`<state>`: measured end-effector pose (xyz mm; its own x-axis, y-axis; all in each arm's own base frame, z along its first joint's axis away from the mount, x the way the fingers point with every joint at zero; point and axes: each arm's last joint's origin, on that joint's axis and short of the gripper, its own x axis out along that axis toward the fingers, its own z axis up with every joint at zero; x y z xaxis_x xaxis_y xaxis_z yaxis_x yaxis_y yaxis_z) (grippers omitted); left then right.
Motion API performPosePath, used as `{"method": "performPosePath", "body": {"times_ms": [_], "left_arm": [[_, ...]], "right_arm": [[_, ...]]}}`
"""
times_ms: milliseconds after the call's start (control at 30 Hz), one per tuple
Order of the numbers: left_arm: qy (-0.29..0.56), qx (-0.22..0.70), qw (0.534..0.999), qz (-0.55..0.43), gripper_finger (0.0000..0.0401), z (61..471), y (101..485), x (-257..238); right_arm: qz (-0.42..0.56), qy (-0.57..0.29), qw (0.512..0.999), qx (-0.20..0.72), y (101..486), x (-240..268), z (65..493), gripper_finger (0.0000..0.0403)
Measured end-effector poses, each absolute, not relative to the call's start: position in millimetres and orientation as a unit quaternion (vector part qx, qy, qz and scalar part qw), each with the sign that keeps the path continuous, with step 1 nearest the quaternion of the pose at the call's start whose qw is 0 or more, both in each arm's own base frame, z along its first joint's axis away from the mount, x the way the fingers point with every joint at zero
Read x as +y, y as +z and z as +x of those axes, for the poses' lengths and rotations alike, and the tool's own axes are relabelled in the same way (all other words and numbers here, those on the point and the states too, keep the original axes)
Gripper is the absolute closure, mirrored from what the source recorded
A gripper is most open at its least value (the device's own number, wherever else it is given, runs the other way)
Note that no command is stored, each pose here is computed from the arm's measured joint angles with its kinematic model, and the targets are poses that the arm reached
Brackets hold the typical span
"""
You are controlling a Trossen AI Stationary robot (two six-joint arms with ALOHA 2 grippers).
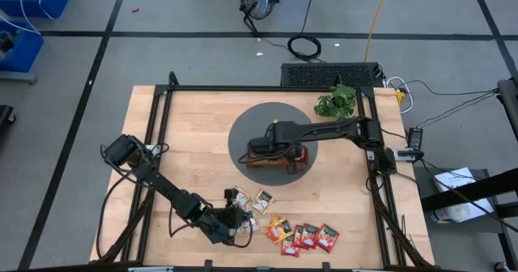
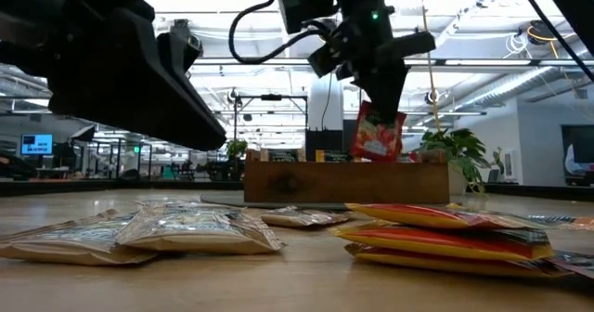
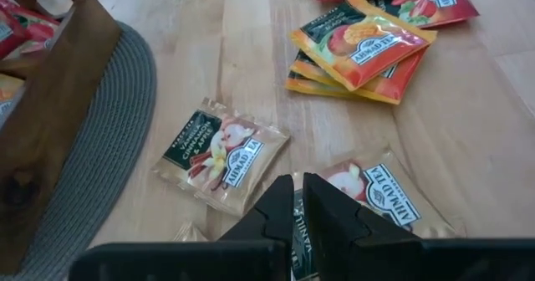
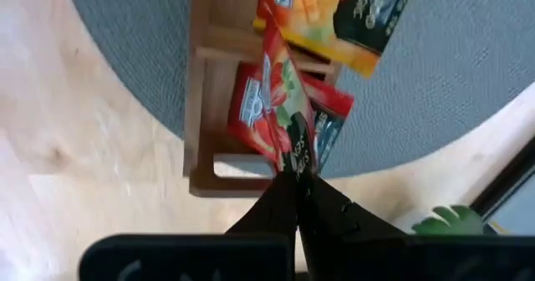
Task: Pick & Place Tea
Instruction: Put the red tea bag into the right slot of the wooden organizer
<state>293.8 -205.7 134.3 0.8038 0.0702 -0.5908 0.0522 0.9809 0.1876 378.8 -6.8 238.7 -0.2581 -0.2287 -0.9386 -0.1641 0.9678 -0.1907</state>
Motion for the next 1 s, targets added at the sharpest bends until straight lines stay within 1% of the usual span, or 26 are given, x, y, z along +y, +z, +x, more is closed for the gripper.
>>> {"method": "performPosePath", "body": {"times_ms": [500,633,867,933,1000], "left_arm": [[0.012,0.316,0.944,0.088,0.0364,293,133,-204],[0.013,0.316,0.945,0.087,0.0364,293,133,-204],[0.017,0.317,0.945,0.080,0.0364,293,132,-204],[0.018,0.317,0.945,0.075,0.0364,293,132,-204],[0.020,0.318,0.945,0.073,0.0364,293,132,-204]], "right_arm": [[-0.079,-0.002,0.606,0.792,241,-6,378,0.0403],[-0.076,-0.006,0.615,0.785,248,-6,375,0.0403],[-0.082,-0.014,0.636,0.767,271,-9,358,0.0403],[-0.077,-0.022,0.632,0.771,273,-14,348,0.0403],[-0.075,-0.026,0.618,0.783,268,-17,337,0.0403]]}}
